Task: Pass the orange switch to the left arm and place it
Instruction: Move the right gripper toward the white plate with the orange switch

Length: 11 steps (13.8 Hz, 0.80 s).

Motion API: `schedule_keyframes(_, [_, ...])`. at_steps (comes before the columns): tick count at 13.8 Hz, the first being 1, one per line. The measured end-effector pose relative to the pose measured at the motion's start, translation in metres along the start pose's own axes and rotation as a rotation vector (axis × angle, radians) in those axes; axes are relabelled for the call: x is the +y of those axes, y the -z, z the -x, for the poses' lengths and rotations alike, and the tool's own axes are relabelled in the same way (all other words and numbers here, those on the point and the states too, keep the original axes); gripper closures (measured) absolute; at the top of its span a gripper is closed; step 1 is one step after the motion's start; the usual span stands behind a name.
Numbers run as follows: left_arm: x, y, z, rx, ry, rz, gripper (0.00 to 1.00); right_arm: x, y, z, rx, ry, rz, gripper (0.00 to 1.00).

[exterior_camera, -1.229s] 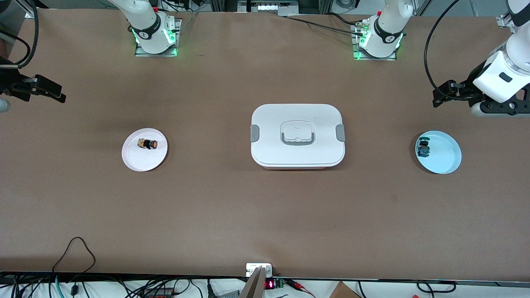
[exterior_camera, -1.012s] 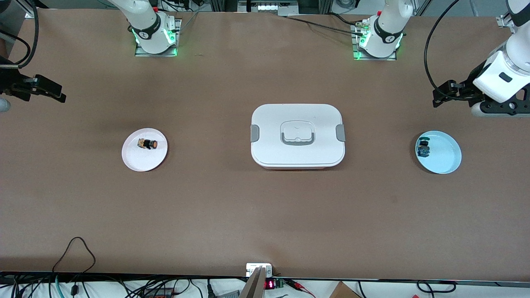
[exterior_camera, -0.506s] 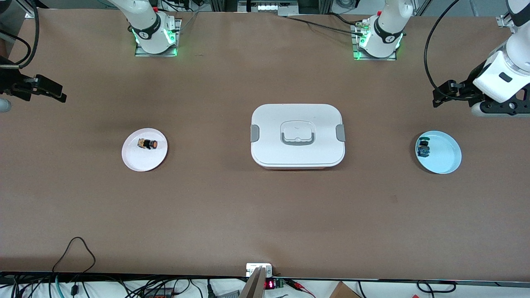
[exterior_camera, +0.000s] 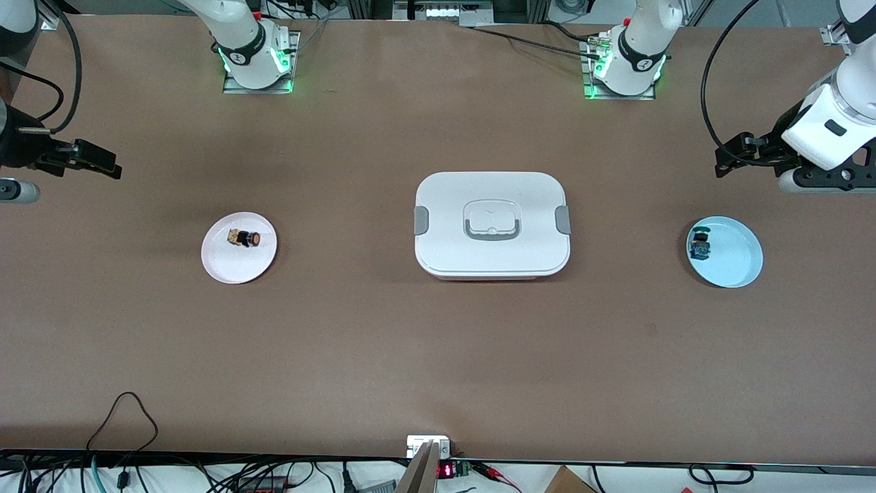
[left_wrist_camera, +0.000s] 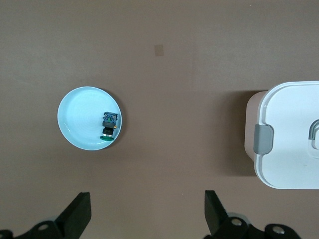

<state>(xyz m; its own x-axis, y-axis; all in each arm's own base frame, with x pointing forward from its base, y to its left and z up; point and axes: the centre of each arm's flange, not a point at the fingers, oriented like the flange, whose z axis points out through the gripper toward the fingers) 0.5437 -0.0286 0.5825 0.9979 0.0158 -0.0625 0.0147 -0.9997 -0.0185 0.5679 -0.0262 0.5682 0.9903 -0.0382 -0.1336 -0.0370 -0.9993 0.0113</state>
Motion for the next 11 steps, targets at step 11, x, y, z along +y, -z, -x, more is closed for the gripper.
schedule_keyframes(11, [0.000,0.000,0.000,-0.001,0.000,0.000,0.00,-0.004,-0.044,-0.032,-0.032,-0.002,0.016,0.00])
